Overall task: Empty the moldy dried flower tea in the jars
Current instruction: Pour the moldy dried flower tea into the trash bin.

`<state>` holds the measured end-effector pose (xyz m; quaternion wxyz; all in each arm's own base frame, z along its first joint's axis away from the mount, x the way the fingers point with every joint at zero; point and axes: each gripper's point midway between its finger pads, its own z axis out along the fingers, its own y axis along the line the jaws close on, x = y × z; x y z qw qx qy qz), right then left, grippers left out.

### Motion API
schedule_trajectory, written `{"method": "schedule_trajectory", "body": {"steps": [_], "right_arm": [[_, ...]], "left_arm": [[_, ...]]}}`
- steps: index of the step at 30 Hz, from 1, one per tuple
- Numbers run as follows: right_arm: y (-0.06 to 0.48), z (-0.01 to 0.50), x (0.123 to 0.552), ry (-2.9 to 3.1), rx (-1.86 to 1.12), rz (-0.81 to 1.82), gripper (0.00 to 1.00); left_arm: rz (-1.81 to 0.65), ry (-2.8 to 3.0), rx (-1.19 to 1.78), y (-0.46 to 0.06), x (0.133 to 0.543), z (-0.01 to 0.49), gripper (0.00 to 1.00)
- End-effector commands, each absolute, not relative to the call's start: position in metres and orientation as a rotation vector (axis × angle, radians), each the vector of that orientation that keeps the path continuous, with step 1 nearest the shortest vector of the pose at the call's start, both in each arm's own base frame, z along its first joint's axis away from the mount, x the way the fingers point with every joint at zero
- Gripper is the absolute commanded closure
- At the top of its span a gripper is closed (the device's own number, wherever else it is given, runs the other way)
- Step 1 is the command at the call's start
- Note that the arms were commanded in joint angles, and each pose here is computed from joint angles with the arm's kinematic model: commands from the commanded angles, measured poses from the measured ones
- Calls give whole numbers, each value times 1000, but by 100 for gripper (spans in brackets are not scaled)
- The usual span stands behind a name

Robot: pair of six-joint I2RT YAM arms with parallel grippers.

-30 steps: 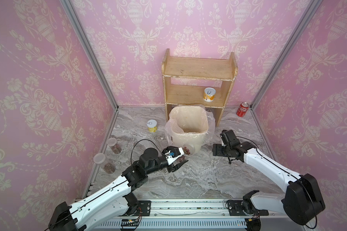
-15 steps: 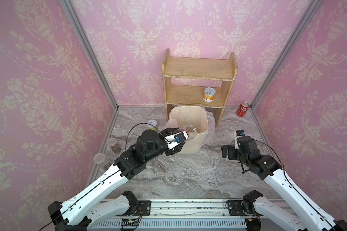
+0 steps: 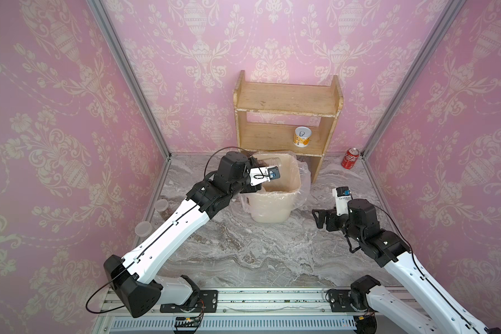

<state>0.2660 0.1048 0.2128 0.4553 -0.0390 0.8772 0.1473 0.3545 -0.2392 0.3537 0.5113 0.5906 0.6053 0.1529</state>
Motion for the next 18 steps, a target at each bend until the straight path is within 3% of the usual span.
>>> {"method": "schedule_trajectory", "body": {"steps": [1,18], "right_arm": [[110,217,269,2129,-116,399,0],[114,195,263,2177,-99,444,0]], "left_arm": [[559,1434,1506,-223,368,358,68],[896,1369,1668,-208,410,352,67]]}}
